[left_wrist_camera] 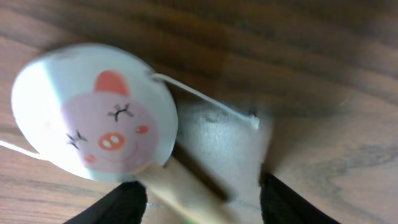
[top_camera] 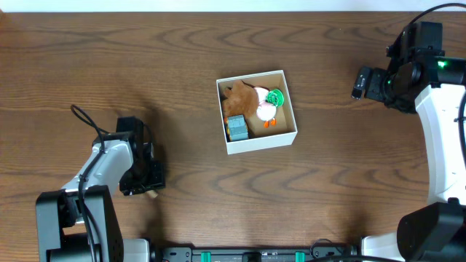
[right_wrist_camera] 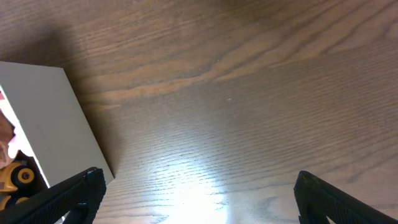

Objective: Pack container
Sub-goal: 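Move the left gripper down to the pig-face lollipop toy and grasp, then lift the lollipop with the left gripper and carry it over the box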

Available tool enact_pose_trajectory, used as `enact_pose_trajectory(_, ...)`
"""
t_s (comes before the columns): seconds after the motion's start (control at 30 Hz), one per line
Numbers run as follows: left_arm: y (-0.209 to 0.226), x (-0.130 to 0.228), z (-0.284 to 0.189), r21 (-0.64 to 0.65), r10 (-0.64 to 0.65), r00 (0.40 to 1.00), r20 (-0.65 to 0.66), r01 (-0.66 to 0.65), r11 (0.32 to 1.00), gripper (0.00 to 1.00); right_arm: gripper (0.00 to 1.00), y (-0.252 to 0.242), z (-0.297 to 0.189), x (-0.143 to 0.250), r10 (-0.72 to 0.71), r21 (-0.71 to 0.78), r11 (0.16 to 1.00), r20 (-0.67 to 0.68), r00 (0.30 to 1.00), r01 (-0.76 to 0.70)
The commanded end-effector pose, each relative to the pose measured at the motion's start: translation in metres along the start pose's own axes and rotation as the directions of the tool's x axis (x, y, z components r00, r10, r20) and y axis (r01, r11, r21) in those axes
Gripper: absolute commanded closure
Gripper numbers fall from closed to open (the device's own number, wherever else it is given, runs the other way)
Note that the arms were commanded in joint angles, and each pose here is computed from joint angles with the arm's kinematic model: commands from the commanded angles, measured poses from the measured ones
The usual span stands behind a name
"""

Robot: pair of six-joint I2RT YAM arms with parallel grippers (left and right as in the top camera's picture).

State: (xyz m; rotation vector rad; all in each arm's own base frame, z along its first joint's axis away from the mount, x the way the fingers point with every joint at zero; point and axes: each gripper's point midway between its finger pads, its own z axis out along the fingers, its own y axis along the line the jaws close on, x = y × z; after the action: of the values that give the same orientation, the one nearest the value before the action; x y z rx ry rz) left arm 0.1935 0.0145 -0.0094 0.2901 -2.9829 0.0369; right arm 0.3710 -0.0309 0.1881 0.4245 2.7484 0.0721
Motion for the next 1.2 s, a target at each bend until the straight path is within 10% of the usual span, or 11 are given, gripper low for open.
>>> enact_pose_trajectory(0.0,0.017,0.006,0.020,-0.092,-0.027,0.999,-0.036,0.024,0.996,0.44,0.01,0.000,0.002,0.000,-0.017,-0.002,1.000,-0.005,1.000,0.017)
enact_pose_trajectory(0.4,0.017,0.002,0.020,-0.090,-0.027,0.999,-0.018,0.025,0.996,0.47,0.01,0.000,0.002,0.002,-0.020,0.000,1.000,-0.012,1.000,0.020)
enact_pose_trajectory(1.17,0.016,-0.006,0.019,-0.086,-0.026,1.000,0.011,0.027,0.996,0.86,0.01,0.000,0.002,0.002,-0.020,-0.001,1.000,-0.011,1.000,0.020)
